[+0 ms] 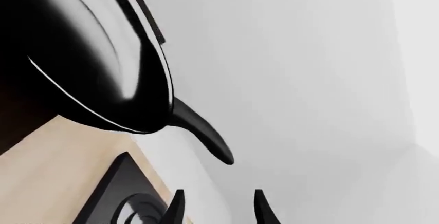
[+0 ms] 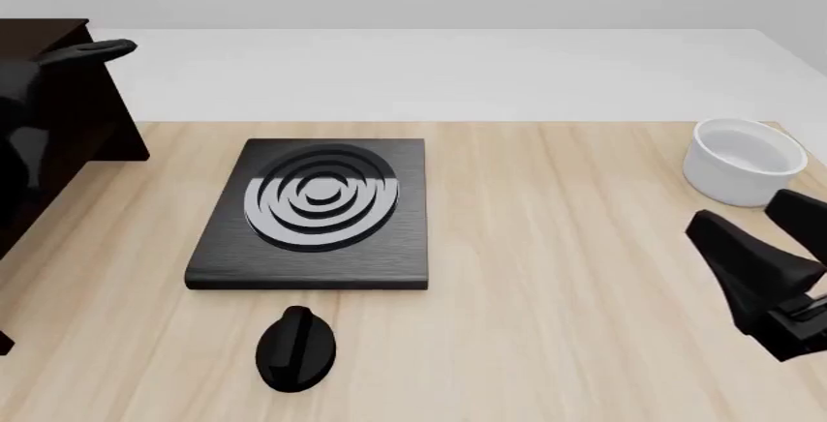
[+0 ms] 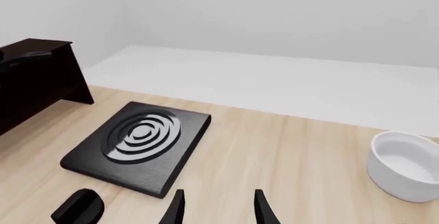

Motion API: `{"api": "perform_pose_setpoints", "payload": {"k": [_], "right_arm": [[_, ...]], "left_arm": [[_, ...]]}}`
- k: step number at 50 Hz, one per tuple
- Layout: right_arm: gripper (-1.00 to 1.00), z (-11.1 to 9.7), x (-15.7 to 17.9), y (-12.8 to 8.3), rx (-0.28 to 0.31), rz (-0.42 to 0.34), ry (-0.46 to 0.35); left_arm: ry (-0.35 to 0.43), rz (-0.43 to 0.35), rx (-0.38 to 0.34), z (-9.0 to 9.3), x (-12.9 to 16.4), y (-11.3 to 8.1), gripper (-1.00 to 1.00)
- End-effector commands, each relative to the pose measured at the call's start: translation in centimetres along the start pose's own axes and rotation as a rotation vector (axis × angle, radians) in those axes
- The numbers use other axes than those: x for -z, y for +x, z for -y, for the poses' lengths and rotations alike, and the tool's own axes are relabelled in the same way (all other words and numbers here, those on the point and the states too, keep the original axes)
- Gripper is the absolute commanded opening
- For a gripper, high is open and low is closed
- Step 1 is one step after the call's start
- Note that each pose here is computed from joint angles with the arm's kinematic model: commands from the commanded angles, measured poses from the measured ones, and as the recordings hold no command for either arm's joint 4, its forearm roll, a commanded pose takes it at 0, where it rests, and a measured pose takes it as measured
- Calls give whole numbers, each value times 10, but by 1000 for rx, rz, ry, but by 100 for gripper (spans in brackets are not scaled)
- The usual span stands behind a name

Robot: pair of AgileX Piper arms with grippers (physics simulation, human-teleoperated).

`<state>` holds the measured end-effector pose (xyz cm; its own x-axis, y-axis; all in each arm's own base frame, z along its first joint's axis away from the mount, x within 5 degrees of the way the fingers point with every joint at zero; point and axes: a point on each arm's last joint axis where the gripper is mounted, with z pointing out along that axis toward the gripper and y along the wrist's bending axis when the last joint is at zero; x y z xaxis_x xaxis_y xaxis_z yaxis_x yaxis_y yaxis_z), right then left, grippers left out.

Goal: Put the frying pan on the cabinet shelf.

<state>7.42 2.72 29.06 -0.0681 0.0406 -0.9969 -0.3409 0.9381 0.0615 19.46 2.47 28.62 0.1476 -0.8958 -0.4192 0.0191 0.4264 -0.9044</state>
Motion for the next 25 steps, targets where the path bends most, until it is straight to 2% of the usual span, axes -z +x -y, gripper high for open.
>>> {"api": "perform_pose_setpoints", "payload": {"k": [1,5,10,12,15,17,19,20,23,25], "right_arm": [[100,1,4,-1,-10,16,11],[100,1,7,-1,-9,27,18],[100,2,12,-3,-4,48,35],[100,3,14,-3,-5,54,39],[100,3,15,-3,-9,57,42],[100,3,16,-3,-10,60,46],[100,3,16,-3,-5,62,49],[100,3,17,-3,-4,64,50],[100,3,18,-3,-6,68,55],[100,4,19,-3,-8,71,60]], "left_arm": [[-18,-43,-137,14,17,-1,100],[8,-64,-189,24,28,0,100],[-12,-64,-225,23,25,-2,100],[-9,-72,-272,28,28,-3,100],[3,-76,-398,40,35,-8,100],[-19,-84,-414,37,33,-7,100],[-18,-78,-488,43,34,-11,100],[-20,-88,-502,44,35,-11,100],[-25,-90,-619,53,36,-16,100],[-24,-86,-627,53,37,-17,100]]}}
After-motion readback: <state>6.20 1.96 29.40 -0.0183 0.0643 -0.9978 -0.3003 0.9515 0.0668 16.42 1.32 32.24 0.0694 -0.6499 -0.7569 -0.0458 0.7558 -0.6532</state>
